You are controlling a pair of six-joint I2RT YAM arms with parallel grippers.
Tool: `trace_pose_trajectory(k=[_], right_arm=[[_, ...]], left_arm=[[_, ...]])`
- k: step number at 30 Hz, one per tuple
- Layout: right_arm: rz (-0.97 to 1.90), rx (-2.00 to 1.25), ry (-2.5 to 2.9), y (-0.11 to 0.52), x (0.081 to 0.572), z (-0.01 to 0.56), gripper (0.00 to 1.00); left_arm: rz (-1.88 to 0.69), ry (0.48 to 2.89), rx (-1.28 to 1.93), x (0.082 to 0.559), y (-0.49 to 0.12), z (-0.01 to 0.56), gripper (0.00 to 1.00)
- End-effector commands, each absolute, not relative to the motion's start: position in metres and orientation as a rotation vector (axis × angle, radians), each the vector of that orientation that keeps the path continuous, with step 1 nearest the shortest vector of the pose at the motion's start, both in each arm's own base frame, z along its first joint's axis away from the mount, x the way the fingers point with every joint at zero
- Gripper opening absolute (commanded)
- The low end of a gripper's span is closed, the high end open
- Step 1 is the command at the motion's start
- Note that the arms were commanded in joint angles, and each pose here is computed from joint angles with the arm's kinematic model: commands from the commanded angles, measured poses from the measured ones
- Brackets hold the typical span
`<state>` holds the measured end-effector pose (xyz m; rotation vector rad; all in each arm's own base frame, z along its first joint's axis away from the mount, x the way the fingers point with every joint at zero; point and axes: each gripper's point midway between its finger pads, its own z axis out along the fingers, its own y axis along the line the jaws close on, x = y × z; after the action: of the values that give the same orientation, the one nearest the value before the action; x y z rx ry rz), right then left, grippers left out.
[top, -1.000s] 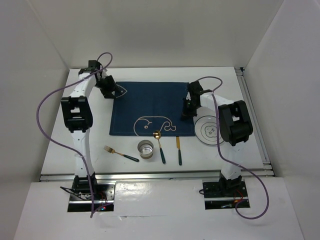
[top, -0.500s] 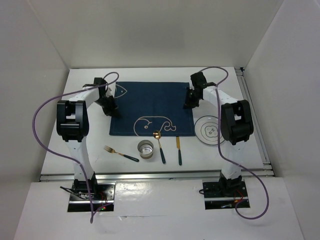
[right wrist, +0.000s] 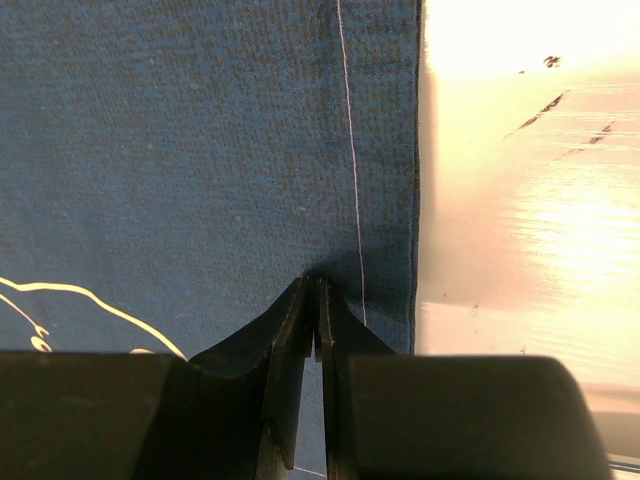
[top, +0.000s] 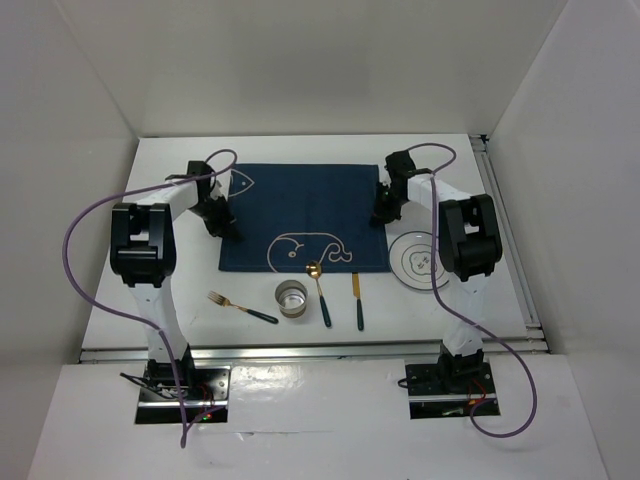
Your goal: Set the dinner table for one person
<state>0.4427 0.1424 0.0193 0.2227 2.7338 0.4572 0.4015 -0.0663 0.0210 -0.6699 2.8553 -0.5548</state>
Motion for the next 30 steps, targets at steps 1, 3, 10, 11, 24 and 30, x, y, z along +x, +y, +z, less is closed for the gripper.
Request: trace_pose_trajectory(k=[1,3,10,11,24,30], right_arm=[[0.479,0.202,2.759,0.147,0.439,0.012,0.17],[0.479,0.202,2.759,0.147,0.439,0.012,0.17],[0.445,0.220,2.701,0.148,0.453,0.036,0.17],[0.427,0.235,2.666,0.145,0.457,0.056,0.17],[0.374,0.349,2.401,0.092,0.379,0.175,0.82],[0.636,-0.030,2.486,0.178,0.302,0.167,0.85]], left_arm=[[-0.433,2.864,-0.671,0.395,-0.053,0.019,0.00],[-0.413,2.873,-0.678,0.391,-0.052,0.021,0.00],[-0.417,2.850,-0.654,0.391,-0.051,0.035,0.00],[-0.399,2.838,-0.652,0.395,-0.049,0.037,0.02],[-0.399,2.614,-0.249,0.392,-0.104,0.177,0.54],[-0.424,2.620,-0.194,0.353,-0.119,0.190,0.51]])
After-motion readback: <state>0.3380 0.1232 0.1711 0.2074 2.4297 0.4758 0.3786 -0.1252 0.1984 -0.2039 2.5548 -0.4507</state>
